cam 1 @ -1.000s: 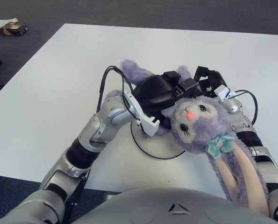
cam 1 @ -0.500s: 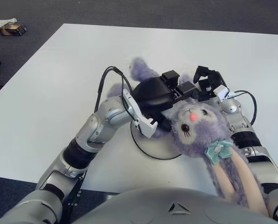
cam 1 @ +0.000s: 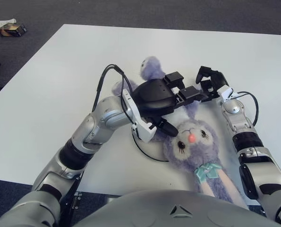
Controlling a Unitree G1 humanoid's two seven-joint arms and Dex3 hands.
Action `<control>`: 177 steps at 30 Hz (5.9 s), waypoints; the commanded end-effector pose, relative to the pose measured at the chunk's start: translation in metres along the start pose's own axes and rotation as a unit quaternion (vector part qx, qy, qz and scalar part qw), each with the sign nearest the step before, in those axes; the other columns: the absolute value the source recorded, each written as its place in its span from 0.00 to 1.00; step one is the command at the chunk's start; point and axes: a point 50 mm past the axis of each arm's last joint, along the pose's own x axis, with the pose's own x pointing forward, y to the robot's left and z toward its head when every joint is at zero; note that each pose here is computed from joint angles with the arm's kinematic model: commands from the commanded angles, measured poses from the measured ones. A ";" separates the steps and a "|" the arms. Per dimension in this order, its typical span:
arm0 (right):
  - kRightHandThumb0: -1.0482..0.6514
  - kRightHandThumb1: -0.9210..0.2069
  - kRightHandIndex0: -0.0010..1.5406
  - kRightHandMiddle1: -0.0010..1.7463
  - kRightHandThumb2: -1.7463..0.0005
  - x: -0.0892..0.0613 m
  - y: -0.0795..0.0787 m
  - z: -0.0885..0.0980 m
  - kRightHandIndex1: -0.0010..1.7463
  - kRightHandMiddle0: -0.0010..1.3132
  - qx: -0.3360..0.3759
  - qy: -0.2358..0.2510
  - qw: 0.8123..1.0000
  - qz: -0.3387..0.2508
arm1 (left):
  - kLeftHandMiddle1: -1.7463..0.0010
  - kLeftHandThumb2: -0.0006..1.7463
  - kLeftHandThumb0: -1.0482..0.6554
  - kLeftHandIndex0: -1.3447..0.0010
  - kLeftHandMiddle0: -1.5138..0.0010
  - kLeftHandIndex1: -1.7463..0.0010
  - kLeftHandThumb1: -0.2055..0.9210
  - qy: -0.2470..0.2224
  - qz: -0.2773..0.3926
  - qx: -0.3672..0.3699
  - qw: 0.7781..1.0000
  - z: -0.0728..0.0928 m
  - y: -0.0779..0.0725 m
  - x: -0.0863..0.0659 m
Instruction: Put the doll into the plate.
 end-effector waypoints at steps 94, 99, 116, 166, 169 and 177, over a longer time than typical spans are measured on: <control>0.33 0.54 0.75 1.00 0.25 -0.033 0.015 -0.034 1.00 0.47 -0.028 0.102 0.993 0.045 | 0.05 0.47 0.34 0.92 0.54 0.10 1.00 0.331 0.399 -0.375 0.768 -0.167 -0.042 -0.121; 0.33 0.54 0.76 1.00 0.24 -0.033 0.015 -0.034 1.00 0.47 -0.029 0.102 0.993 0.046 | 0.01 0.41 0.39 0.82 0.40 0.02 0.91 0.323 0.420 -0.421 0.736 -0.173 -0.071 -0.128; 0.33 0.54 0.77 1.00 0.24 -0.036 0.011 -0.037 1.00 0.47 -0.029 0.098 0.995 0.017 | 0.00 0.67 0.36 0.62 0.20 0.00 0.57 0.298 0.437 -0.547 0.649 -0.170 -0.123 -0.117; 0.36 0.42 0.73 1.00 0.34 -0.038 0.013 -0.044 1.00 0.39 0.180 0.106 0.977 -0.048 | 0.00 0.67 0.36 0.61 0.16 0.00 0.57 0.338 0.457 -0.572 0.591 -0.129 -0.134 -0.101; 0.35 0.43 0.74 1.00 0.33 -0.038 0.012 -0.044 1.00 0.40 0.192 0.107 0.974 -0.046 | 0.00 0.68 0.35 0.61 0.16 0.00 0.56 0.340 0.457 -0.573 0.589 -0.128 -0.134 -0.102; 0.35 0.46 0.71 1.00 0.31 -0.041 0.010 -0.040 1.00 0.41 0.243 0.088 0.965 -0.044 | 0.00 0.68 0.35 0.61 0.16 0.00 0.56 0.341 0.451 -0.573 0.594 -0.120 -0.134 -0.102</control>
